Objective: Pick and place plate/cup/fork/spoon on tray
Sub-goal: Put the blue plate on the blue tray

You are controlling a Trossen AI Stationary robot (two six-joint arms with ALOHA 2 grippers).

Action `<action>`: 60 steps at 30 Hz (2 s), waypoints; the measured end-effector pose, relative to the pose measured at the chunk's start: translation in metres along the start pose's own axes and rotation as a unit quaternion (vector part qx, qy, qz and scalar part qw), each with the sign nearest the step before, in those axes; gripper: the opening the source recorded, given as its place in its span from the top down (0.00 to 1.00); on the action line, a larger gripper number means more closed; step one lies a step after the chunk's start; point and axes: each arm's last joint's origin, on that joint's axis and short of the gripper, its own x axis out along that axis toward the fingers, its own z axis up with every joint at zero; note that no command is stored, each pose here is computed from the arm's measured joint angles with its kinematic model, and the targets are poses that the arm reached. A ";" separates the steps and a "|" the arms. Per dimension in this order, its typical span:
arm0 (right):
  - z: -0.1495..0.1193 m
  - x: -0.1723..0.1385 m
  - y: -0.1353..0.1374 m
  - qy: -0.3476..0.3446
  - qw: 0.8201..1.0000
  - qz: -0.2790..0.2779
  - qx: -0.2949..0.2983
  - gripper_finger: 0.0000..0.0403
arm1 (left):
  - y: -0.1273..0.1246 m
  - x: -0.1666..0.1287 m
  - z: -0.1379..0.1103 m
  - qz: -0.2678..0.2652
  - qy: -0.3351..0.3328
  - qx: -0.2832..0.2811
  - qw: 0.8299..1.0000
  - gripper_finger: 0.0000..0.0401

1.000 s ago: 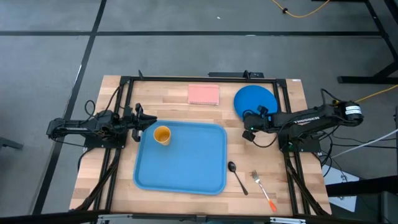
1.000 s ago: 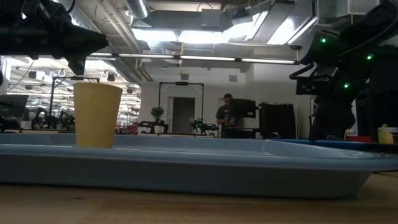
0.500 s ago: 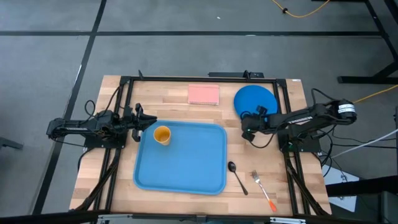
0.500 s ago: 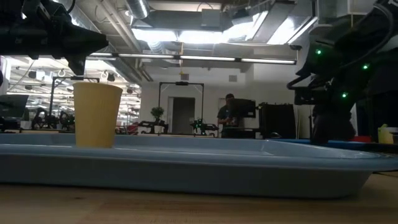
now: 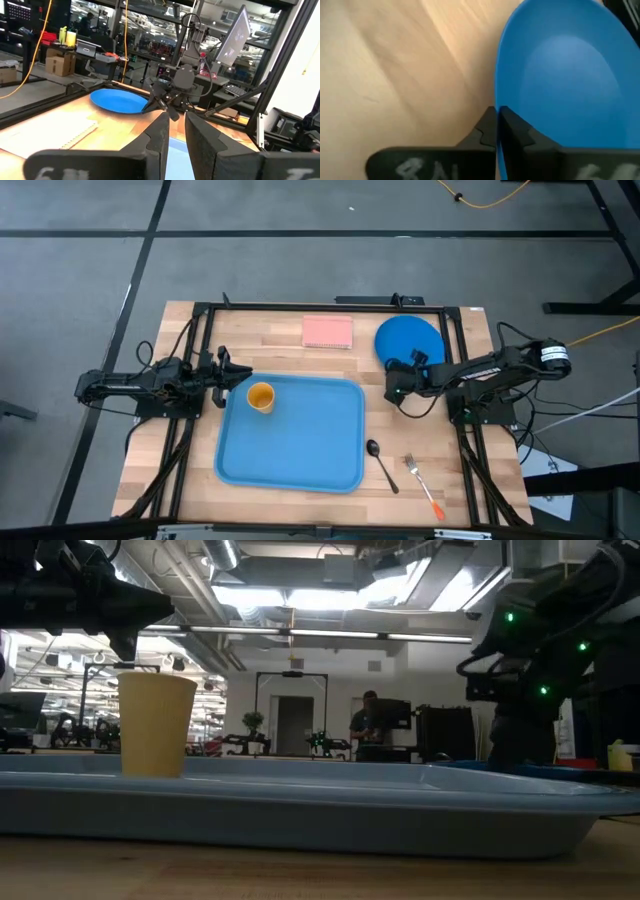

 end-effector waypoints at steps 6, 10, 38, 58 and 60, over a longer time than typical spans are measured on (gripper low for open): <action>0.029 -0.031 0.014 -0.036 0.999 0.001 -0.033 0.99 | 0.000 0.000 0.000 0.000 0.000 0.000 1.000 0.86; 0.049 -0.062 0.027 -0.075 0.994 0.019 -0.082 1.00 | 0.000 0.000 0.000 0.000 0.000 0.000 1.000 0.86; 0.049 -0.153 0.135 -0.264 0.840 0.215 -0.423 1.00 | 0.000 0.000 0.000 0.000 0.000 0.000 1.000 0.86; 0.067 -0.126 0.166 -0.310 0.796 0.307 -0.420 0.99 | 0.000 0.000 0.000 0.000 0.000 0.000 1.000 0.86; 0.069 -0.122 0.169 -0.316 0.793 0.317 -0.413 0.98 | 0.000 0.000 0.000 0.000 0.000 0.000 1.000 0.86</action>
